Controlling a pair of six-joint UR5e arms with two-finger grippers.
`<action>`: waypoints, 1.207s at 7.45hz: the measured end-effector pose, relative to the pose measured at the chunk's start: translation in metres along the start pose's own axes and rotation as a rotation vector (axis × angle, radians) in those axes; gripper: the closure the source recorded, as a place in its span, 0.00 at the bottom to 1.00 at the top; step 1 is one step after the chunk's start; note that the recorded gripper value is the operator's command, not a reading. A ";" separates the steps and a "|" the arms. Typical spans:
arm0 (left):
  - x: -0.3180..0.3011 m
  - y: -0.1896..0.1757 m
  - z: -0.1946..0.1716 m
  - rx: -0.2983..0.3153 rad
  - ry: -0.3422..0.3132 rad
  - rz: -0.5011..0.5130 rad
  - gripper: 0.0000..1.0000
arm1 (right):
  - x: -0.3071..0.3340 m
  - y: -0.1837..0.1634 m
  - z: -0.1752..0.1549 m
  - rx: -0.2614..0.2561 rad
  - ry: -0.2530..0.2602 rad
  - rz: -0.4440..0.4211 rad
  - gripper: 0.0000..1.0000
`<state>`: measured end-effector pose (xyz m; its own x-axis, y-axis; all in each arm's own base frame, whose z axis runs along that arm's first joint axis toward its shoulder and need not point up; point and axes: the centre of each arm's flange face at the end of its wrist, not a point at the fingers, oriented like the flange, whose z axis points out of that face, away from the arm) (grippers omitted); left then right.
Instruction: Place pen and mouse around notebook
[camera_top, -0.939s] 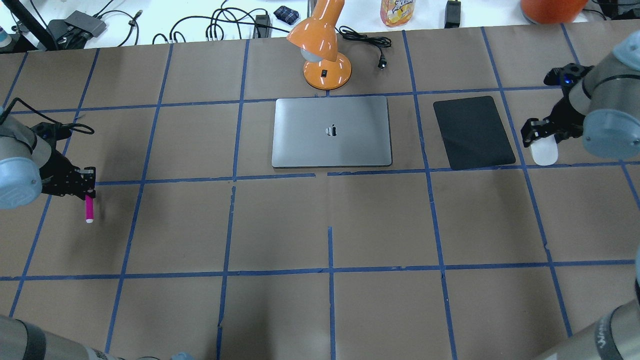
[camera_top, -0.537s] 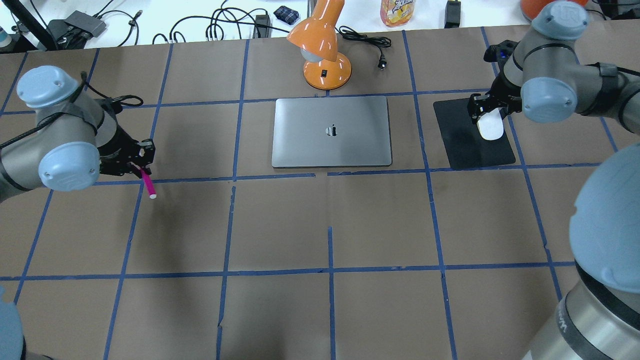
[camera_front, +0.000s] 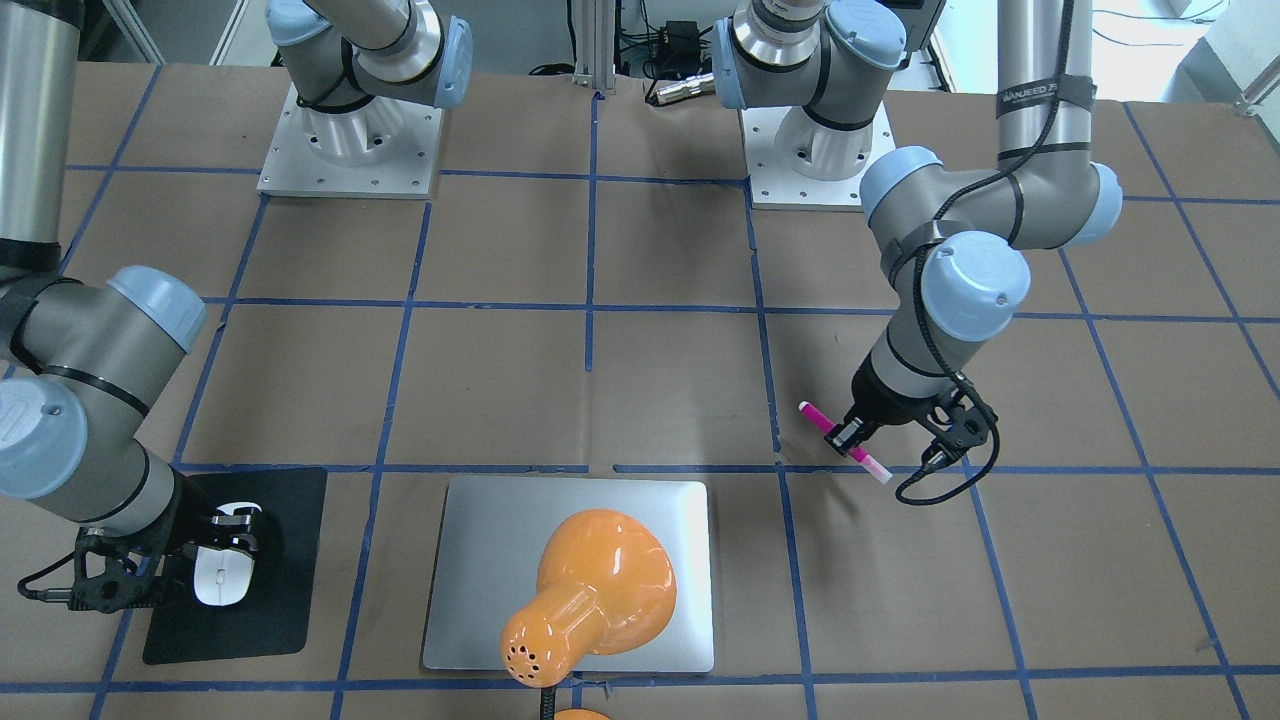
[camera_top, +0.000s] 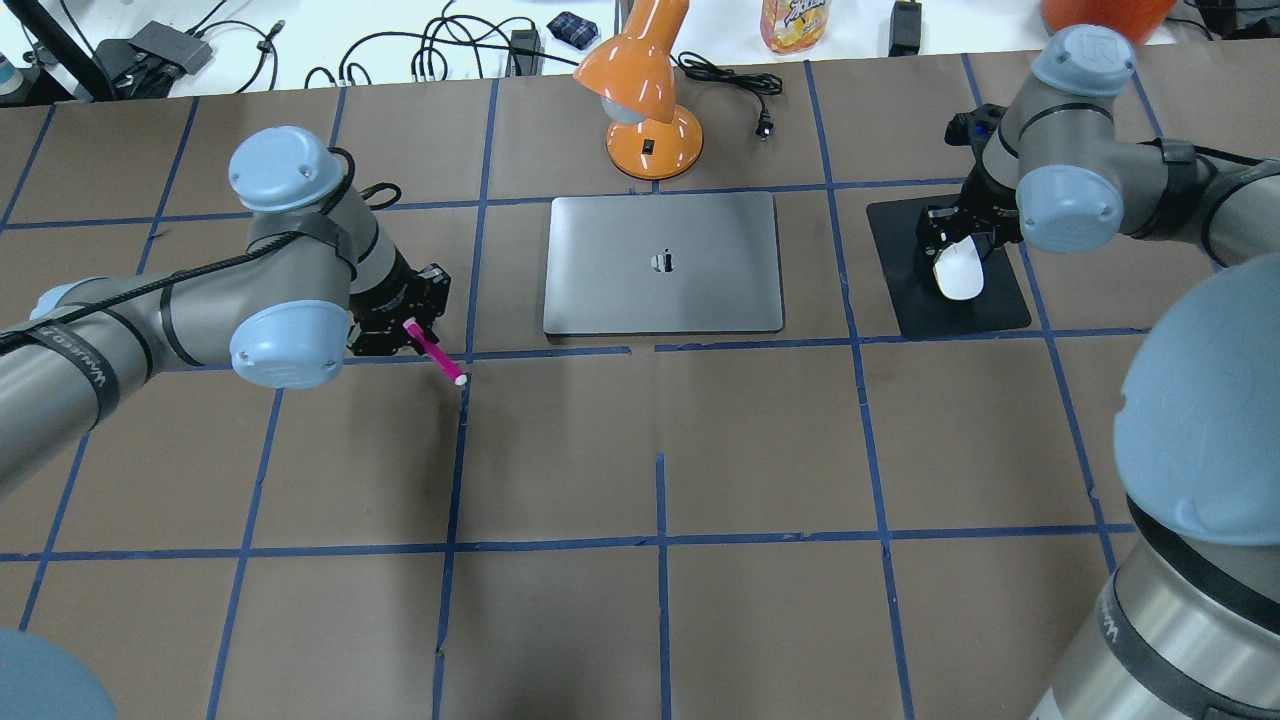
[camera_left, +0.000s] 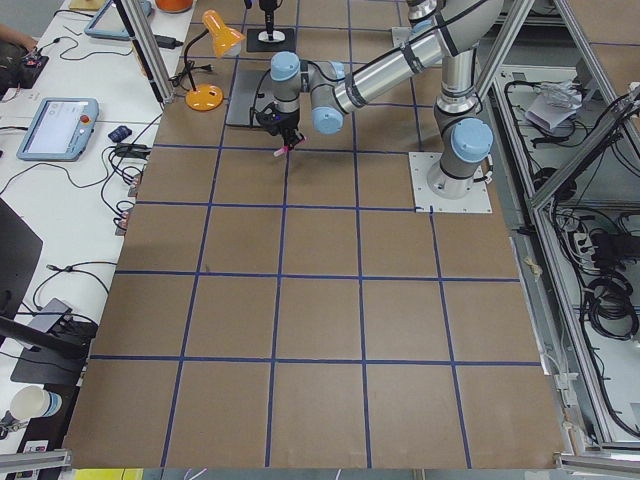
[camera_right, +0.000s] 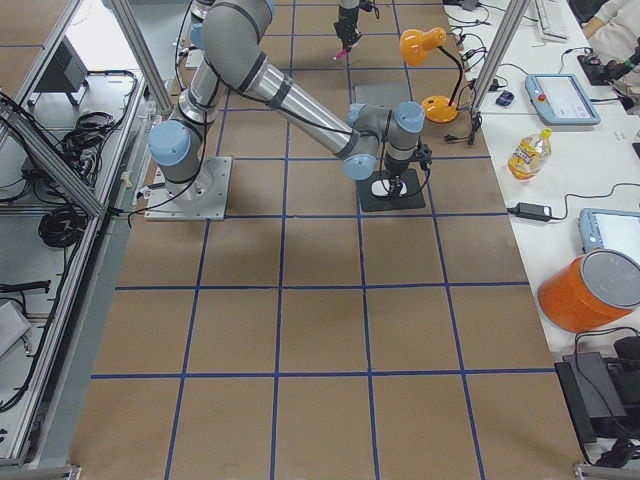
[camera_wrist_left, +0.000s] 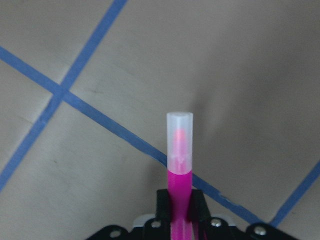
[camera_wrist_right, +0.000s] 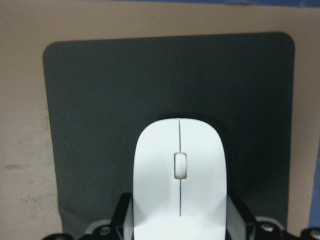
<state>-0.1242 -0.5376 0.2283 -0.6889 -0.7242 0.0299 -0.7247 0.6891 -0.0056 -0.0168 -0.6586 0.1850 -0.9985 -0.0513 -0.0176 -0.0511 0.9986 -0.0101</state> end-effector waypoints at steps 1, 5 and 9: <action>0.016 0.026 0.001 -0.017 0.016 -0.069 1.00 | 0.000 0.000 0.003 -0.004 0.000 0.001 0.00; 0.060 0.114 0.013 -0.046 0.038 -0.285 1.00 | -0.003 0.002 -0.046 0.010 0.010 0.017 0.00; 0.098 0.173 0.031 -0.048 0.068 -0.441 1.00 | -0.046 0.060 -0.215 -0.033 0.005 0.119 0.00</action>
<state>-0.3177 -0.4904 0.1988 -0.3104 -0.9468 0.0843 -0.9461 0.3163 0.0689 0.0227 -0.5945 0.4006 -0.9976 0.0677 -0.0116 0.0674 0.9974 0.0251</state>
